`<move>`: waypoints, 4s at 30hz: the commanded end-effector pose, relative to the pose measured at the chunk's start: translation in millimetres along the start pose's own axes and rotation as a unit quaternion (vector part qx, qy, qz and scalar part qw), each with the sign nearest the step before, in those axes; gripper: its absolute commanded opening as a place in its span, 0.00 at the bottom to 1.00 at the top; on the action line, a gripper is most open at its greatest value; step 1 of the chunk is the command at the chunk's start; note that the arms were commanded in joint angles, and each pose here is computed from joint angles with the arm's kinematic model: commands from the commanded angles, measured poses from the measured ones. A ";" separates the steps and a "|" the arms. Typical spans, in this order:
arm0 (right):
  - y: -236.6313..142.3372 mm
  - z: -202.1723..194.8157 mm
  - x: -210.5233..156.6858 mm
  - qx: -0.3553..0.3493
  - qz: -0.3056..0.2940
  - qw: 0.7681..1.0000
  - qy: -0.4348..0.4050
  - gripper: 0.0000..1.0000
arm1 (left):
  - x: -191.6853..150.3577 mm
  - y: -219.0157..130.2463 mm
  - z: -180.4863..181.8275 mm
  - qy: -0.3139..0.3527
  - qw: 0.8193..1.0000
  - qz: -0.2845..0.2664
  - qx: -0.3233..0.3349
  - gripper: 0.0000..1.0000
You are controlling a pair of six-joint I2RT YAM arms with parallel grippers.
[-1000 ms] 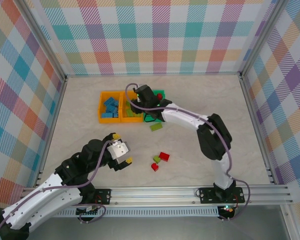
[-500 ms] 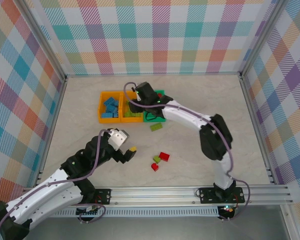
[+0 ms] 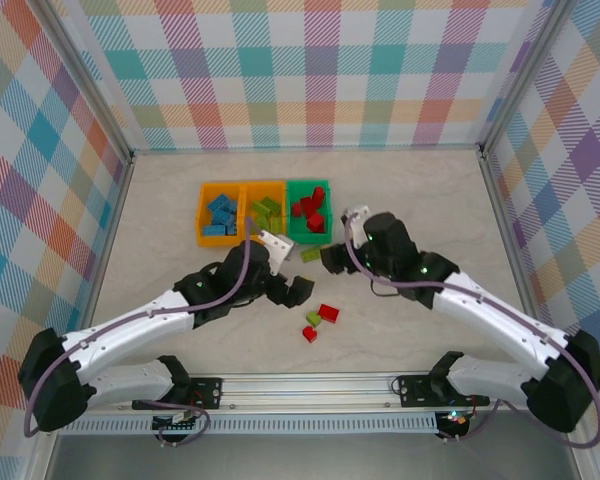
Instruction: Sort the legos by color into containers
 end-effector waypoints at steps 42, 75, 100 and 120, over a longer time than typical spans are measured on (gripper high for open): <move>74.1 43.4 -44.7 0.028 0.123 0.992 -0.007 0.30 | -60.2 -53.5 -7.5 0.347 0.929 -0.074 -0.108 1.00; 58.2 -65.1 125.4 -0.067 -0.095 0.990 0.080 0.83 | 12.5 53.8 52.7 -0.328 0.929 -0.059 0.162 1.00; -55.1 -68.2 25.5 -0.149 -0.148 0.970 0.122 0.99 | -17.9 159.5 119.7 -0.321 0.878 0.080 0.346 0.81; -51.9 -66.5 33.0 -0.137 -0.150 0.970 0.137 1.00 | -24.1 95.9 67.5 -0.254 0.927 0.130 0.244 0.66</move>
Point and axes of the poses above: each hand's point on the last joint's axis, 136 mm out from that joint toward the fingers, its own y axis out along the fingers, its own z axis along the line the jaws close on, x = y × z, the point moved 3 cm from there along -y, back along the fingers, and after that the axes turned 14 degrees about -y, right-handed, at the moved point
